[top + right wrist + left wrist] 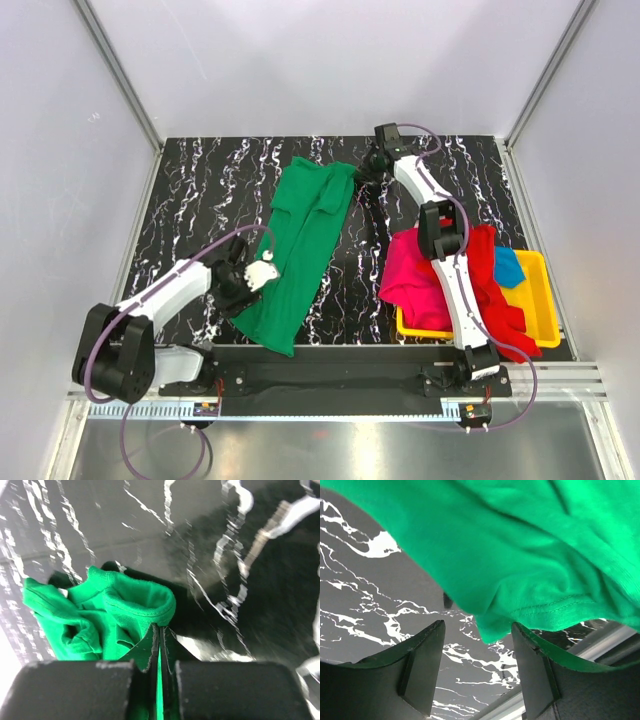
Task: Fold and stack the t-shirts
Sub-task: Fold the tshirt
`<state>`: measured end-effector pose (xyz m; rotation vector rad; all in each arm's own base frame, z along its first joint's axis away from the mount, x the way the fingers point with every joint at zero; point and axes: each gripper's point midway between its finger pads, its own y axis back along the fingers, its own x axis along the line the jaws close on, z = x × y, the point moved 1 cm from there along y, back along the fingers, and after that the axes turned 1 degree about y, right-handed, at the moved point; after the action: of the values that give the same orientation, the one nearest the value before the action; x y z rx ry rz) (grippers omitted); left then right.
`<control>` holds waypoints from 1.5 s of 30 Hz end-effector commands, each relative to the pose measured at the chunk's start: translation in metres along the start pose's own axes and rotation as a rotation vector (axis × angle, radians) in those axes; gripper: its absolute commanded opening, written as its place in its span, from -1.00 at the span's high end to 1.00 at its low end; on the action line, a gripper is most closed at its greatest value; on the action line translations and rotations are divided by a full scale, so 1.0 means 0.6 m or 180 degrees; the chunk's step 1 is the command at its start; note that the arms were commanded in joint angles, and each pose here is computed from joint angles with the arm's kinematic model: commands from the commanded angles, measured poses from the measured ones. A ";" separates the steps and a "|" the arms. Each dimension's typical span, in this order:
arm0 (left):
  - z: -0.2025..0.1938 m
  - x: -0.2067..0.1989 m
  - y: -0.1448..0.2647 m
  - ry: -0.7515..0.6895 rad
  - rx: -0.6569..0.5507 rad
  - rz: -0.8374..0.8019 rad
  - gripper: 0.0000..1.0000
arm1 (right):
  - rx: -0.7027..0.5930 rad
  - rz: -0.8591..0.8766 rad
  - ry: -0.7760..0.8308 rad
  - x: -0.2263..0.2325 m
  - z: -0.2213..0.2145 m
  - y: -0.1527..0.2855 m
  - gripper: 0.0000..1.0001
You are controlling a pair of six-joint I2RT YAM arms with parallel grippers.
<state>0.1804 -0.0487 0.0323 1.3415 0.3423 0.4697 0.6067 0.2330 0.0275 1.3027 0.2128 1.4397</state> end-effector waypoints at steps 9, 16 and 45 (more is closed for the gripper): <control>0.053 -0.029 0.036 -0.0276 -0.0407 -0.0119 -0.27 | -0.0783 0.1246 -0.0752 0.104 0.106 -0.069 1.00; 0.070 -0.027 0.042 -0.0345 -0.0503 -0.0088 -0.29 | -0.0978 0.1016 -0.0173 0.124 0.146 0.023 0.11; 0.053 -0.063 -0.001 -0.1900 -0.0974 0.0155 -0.17 | 0.0653 0.0761 0.1252 0.029 -0.522 0.514 0.10</control>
<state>0.1498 -0.0874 0.0392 1.1522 -0.1416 0.1355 0.2128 0.2931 0.1569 1.0967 0.5042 2.0816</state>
